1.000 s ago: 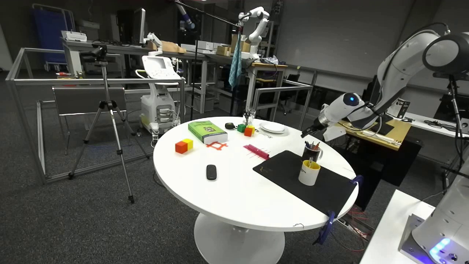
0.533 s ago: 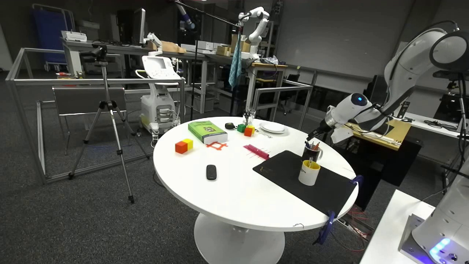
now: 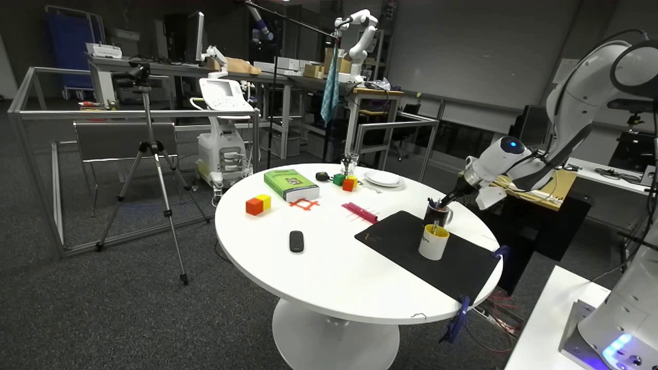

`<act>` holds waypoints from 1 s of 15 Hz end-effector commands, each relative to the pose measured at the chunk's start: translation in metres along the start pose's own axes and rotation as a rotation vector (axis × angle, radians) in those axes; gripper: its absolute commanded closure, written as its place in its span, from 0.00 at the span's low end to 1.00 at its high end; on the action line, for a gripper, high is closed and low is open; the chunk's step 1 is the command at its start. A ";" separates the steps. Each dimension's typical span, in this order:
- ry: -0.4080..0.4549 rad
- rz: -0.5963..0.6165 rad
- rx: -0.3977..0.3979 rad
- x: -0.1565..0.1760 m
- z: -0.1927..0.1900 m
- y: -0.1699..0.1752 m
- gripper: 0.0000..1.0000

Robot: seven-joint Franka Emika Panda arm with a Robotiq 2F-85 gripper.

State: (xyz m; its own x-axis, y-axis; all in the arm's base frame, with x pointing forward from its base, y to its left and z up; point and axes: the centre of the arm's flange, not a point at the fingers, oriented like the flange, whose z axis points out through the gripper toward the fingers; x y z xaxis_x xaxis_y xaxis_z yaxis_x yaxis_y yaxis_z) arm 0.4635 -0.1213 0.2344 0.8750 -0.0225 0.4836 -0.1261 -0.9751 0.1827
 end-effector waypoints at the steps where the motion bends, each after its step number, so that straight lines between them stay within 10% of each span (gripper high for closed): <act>1: -0.031 -0.026 0.001 0.015 -0.050 -0.003 0.00; 15: -0.048 0.214 -0.141 0.060 -0.098 -0.026 0.00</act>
State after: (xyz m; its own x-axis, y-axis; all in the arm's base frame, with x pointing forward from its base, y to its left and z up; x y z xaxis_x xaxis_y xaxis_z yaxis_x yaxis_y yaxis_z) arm 0.4655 -0.0818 0.2796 0.8553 -0.2202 0.4690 -0.3481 -0.9146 0.2056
